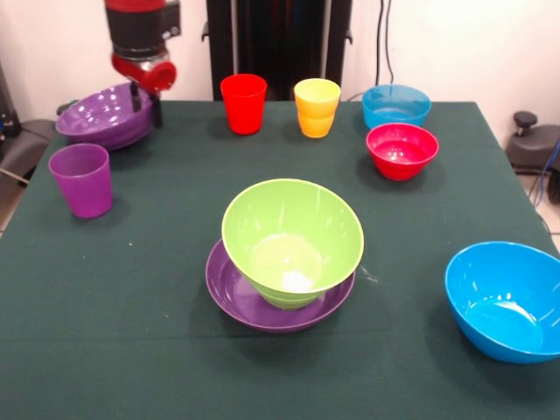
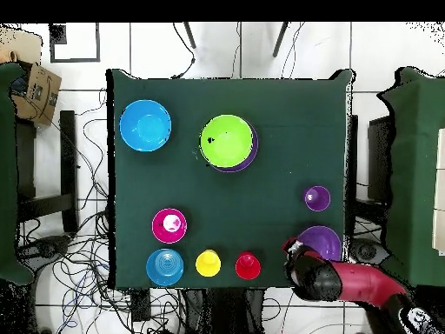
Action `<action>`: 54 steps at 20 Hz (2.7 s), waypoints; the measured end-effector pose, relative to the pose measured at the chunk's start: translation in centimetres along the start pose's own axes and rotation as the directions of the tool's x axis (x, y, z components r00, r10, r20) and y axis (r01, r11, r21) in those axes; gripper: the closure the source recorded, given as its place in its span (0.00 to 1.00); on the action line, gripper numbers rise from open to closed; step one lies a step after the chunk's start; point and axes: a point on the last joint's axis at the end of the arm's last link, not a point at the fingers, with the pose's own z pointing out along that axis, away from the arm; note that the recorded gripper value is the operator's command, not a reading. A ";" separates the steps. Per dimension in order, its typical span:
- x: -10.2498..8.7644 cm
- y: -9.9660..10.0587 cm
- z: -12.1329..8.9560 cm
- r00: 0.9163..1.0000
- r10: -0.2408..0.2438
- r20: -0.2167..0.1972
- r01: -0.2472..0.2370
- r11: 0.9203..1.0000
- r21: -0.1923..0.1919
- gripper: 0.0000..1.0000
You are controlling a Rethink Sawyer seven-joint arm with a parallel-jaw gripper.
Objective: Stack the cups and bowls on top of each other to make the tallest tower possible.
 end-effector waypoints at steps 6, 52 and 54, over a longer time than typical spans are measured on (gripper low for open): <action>-3.2 -0.5 -3.2 1.000 -0.008 0.010 0.007 1.000 0.024 1.00; -6.1 18.4 -25.5 0.968 -0.190 -0.162 0.203 0.977 0.070 1.00; -6.1 19.7 -25.8 0.966 -0.209 -0.150 0.220 0.973 0.063 1.00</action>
